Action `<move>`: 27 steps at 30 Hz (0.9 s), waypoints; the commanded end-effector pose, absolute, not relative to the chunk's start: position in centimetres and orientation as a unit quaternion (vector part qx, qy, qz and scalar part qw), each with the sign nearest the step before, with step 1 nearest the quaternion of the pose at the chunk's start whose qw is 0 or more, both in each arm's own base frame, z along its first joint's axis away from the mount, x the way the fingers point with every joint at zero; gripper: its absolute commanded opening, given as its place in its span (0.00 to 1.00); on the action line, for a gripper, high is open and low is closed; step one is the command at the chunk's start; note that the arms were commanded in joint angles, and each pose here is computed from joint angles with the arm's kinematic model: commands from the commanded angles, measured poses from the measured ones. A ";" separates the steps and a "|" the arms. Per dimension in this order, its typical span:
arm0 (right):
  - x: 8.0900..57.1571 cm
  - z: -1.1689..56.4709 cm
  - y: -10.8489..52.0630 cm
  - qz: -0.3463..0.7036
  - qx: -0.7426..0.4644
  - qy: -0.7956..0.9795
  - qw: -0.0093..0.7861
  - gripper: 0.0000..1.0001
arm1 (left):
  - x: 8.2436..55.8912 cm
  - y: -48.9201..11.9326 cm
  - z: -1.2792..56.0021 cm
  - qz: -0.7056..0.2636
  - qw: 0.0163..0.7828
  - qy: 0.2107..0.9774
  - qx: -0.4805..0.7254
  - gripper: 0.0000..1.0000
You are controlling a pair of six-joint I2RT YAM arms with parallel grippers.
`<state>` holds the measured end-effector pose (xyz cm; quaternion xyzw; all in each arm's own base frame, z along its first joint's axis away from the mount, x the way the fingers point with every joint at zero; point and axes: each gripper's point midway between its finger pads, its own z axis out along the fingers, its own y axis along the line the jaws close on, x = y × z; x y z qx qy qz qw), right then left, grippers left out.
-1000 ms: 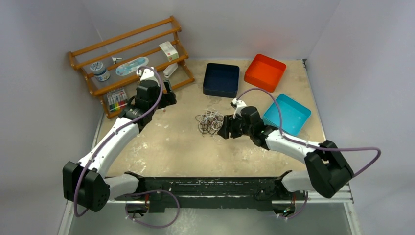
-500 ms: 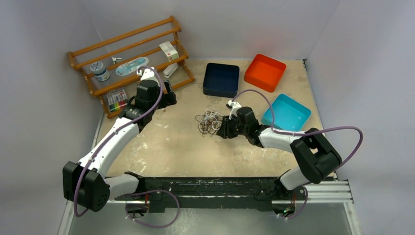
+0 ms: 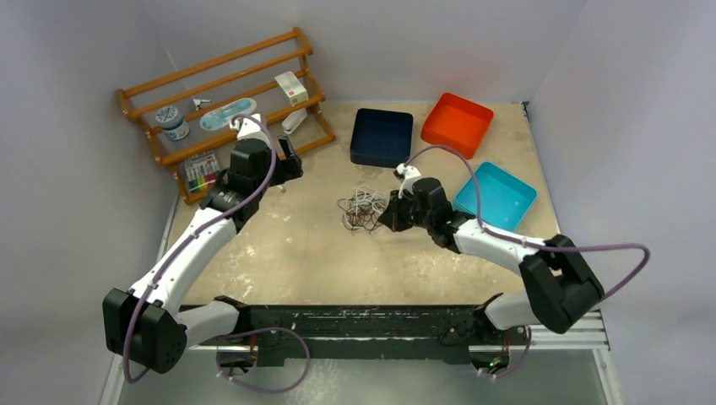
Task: Untangle the cables
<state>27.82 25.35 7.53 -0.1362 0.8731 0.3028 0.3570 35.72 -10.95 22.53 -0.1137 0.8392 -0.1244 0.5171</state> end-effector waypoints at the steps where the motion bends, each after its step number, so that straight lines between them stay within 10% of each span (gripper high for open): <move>1: 30.1 14.7 25.9 0.306 -0.145 0.835 0.434 0.00 | 36.2 -11.6 26.0 -0.164 0.562 0.802 -0.121 0.82; 27: 35.0 27.1 27.9 0.354 -0.070 0.781 0.510 0.00 | 32.6 -23.0 27.1 -0.294 0.606 0.737 0.049 0.81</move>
